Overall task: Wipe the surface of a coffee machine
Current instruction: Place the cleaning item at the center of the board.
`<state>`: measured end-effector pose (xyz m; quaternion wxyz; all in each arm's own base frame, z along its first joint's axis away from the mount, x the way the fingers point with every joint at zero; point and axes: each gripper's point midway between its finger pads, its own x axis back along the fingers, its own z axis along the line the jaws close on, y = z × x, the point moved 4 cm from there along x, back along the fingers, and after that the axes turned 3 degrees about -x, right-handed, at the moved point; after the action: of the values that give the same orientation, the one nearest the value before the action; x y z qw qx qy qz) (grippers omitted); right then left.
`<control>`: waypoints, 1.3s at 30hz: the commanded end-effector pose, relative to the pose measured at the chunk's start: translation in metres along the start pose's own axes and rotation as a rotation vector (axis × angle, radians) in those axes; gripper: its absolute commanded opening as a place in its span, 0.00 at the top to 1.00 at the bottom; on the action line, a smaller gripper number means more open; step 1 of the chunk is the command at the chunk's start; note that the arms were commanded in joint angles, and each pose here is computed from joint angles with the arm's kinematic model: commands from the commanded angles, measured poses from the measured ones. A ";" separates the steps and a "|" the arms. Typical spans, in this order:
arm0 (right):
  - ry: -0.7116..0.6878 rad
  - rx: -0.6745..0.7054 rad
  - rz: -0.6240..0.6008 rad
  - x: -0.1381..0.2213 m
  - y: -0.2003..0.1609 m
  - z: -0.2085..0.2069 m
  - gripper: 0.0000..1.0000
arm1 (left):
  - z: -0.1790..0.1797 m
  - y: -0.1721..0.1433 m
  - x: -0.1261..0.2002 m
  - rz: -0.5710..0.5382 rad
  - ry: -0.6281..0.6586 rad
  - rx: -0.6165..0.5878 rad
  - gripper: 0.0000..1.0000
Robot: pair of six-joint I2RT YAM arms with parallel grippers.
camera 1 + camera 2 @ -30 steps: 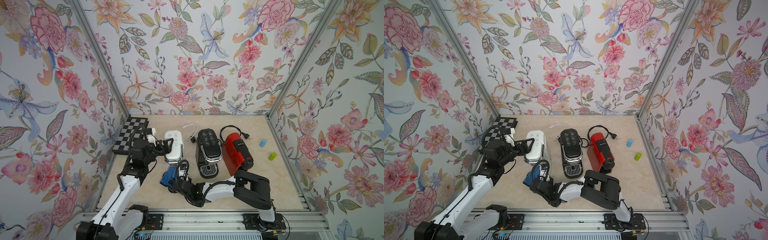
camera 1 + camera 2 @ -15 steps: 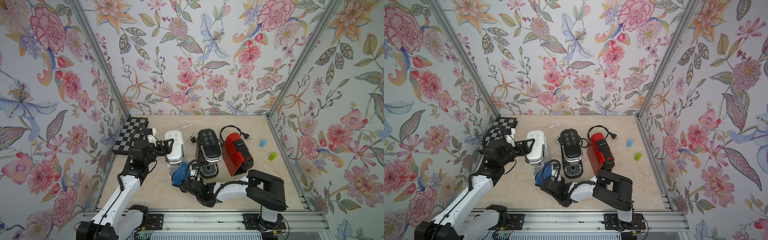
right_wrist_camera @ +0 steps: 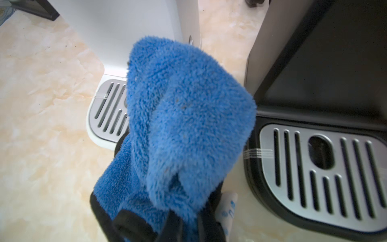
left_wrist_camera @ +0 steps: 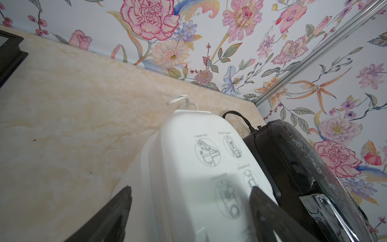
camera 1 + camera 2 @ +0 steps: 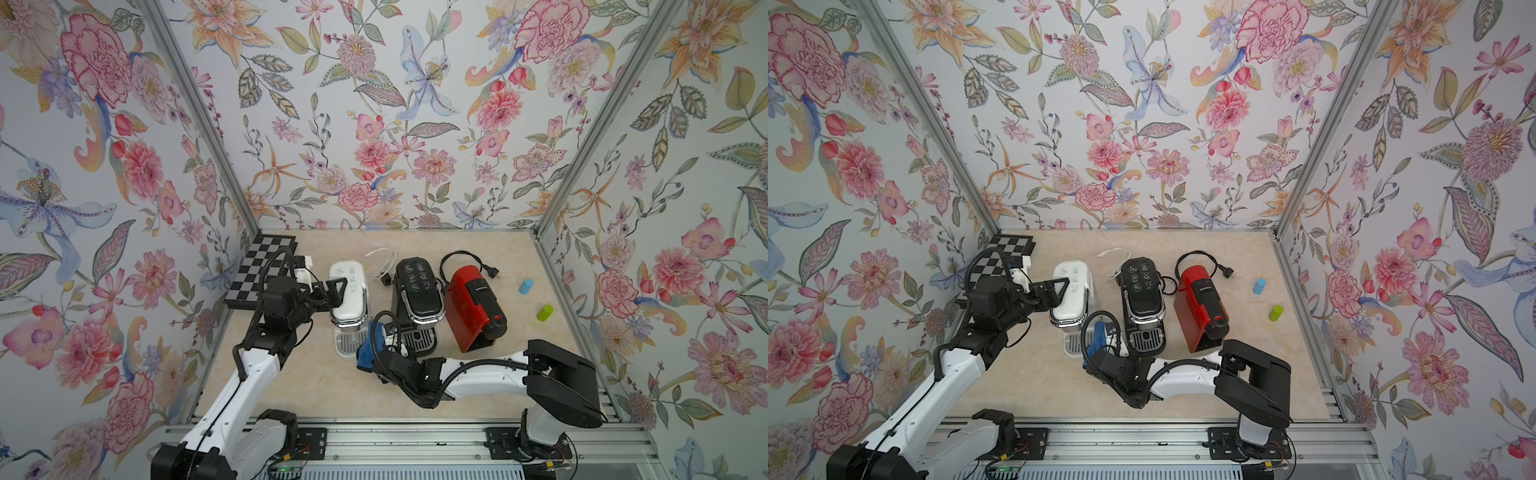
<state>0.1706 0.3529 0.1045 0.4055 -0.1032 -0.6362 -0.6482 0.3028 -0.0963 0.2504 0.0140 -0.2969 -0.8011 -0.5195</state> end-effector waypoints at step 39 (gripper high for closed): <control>0.044 -0.091 0.280 0.060 -0.014 -0.056 0.26 | -0.011 0.043 0.045 -0.089 0.107 -0.141 0.01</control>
<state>0.1413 0.2925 0.1194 0.5125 -0.1829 -0.5638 -0.6213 0.2829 -0.0759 0.3003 0.0147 -0.2419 -0.7802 -0.5767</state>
